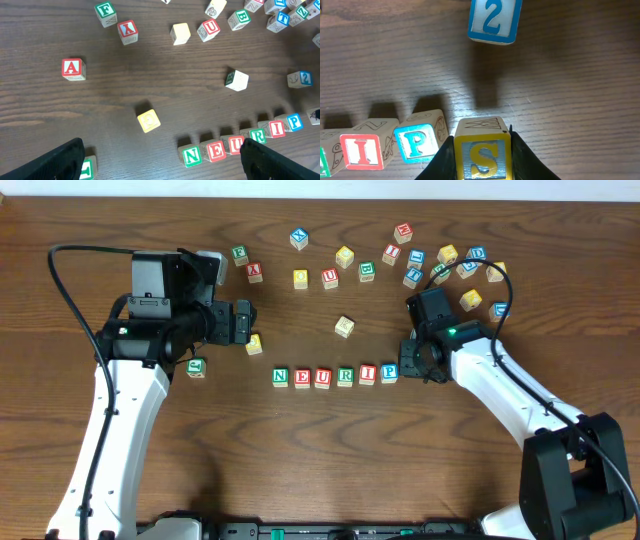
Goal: Spell out NEURIPS
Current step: 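Lower the yellow S block onto the table right of the P block, then hold the S block and nudge it into line beside the P block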
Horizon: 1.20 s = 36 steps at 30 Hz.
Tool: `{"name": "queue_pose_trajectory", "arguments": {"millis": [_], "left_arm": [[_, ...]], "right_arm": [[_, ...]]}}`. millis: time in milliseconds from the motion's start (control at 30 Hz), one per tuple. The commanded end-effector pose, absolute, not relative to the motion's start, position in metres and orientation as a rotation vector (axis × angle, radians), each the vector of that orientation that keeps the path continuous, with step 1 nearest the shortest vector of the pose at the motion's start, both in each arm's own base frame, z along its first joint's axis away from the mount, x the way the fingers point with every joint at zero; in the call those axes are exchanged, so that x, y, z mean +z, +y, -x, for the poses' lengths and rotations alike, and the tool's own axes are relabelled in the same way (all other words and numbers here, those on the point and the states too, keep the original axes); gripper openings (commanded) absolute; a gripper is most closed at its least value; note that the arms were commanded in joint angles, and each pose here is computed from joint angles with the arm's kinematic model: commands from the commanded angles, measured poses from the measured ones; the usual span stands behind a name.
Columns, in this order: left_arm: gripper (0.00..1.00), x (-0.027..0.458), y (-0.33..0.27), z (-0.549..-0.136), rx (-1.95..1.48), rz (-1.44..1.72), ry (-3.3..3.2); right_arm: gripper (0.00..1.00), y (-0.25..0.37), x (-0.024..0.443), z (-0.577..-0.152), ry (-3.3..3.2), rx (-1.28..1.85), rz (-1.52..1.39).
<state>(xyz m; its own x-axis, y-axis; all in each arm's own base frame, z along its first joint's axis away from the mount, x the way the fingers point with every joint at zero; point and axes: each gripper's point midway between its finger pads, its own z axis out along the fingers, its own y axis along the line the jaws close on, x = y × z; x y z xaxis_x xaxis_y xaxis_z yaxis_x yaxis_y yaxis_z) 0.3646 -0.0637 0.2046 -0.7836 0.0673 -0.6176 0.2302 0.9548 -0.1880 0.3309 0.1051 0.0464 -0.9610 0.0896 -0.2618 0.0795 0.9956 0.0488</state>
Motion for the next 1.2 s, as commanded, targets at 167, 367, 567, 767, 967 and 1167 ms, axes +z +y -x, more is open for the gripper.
{"name": "queue_pose_trajectory", "arguments": {"millis": [167, 367, 567, 767, 967, 1167], "left_arm": [[0.98, 0.2177, -0.0645, -0.3673, -0.342, -0.221, 2.425], [0.98, 0.2177, -0.0645, -0.3673, -0.342, -0.221, 2.425], [0.98, 0.2177, -0.0645, -0.3673, -0.342, -0.221, 2.425], [0.98, 0.2177, -0.0645, -0.3673, -0.341, -0.221, 2.425], [0.98, 0.2177, -0.0645, -0.3673, -0.342, -0.221, 2.425], [0.98, 0.2177, -0.0645, -0.3673, -0.342, -0.221, 2.425]], "right_arm": [[0.17, 0.1144, 0.0437, -0.3268, 2.878, 0.051, -0.084], [0.16, 0.1142, 0.0437, -0.3269, 2.878, 0.049, -0.069], [0.17, 0.1130, 0.0433, -0.3276, 2.874, 0.037, -0.049], [0.16, 0.1134, 0.0435, -0.3301, 2.862, 0.032, -0.007], [0.15, 0.1145, 0.0423, -0.3330, 2.845, 0.035, 0.031], [0.15, 0.1129, 0.0357, -0.3306, 2.844, 0.029, 0.039]]}}
